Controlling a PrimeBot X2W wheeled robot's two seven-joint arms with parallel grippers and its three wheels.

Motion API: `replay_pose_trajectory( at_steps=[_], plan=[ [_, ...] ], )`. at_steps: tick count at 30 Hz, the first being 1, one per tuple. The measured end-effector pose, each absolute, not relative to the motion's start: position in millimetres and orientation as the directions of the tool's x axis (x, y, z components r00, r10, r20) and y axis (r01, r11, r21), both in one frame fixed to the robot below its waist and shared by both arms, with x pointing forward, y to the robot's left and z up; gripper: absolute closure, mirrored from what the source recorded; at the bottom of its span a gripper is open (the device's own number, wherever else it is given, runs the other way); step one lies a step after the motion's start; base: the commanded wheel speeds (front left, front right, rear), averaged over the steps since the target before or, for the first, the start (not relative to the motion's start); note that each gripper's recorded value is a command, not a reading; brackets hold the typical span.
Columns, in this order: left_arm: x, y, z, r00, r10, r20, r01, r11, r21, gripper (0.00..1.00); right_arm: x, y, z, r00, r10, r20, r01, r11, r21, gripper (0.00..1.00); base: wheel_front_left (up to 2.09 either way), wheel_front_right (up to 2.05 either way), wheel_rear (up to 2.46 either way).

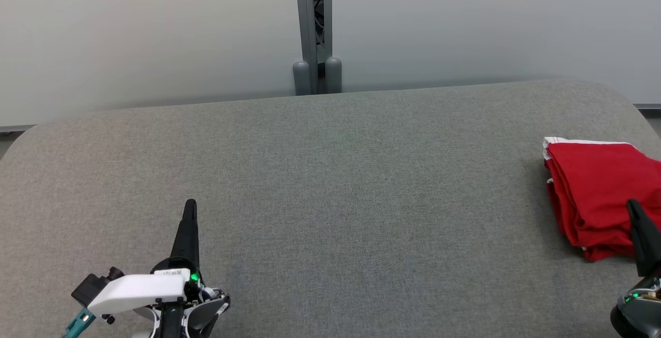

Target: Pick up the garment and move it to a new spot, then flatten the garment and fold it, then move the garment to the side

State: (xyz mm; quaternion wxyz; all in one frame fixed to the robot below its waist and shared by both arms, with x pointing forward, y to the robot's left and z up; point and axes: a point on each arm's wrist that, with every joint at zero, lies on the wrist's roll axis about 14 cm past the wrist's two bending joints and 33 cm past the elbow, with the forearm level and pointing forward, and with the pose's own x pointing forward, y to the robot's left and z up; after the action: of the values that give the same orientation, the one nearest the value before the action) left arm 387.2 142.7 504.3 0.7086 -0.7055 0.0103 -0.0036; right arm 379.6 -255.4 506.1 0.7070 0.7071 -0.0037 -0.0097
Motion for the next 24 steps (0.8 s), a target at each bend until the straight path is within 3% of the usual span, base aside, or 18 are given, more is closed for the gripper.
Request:
replay_pose_trajectory(
  at_steps=[24],
  plan=[
    [387.1, 142.8, 504.1, 1.0, -0.019, -0.01, -0.01, -0.001, -1.0, 1.0, 380.8, -256.2, 508.3, 1.0, -0.021, -0.001, 0.001, -0.007, 1.0, 1.0, 0.0, 0.0, 0.0]
  ],
)
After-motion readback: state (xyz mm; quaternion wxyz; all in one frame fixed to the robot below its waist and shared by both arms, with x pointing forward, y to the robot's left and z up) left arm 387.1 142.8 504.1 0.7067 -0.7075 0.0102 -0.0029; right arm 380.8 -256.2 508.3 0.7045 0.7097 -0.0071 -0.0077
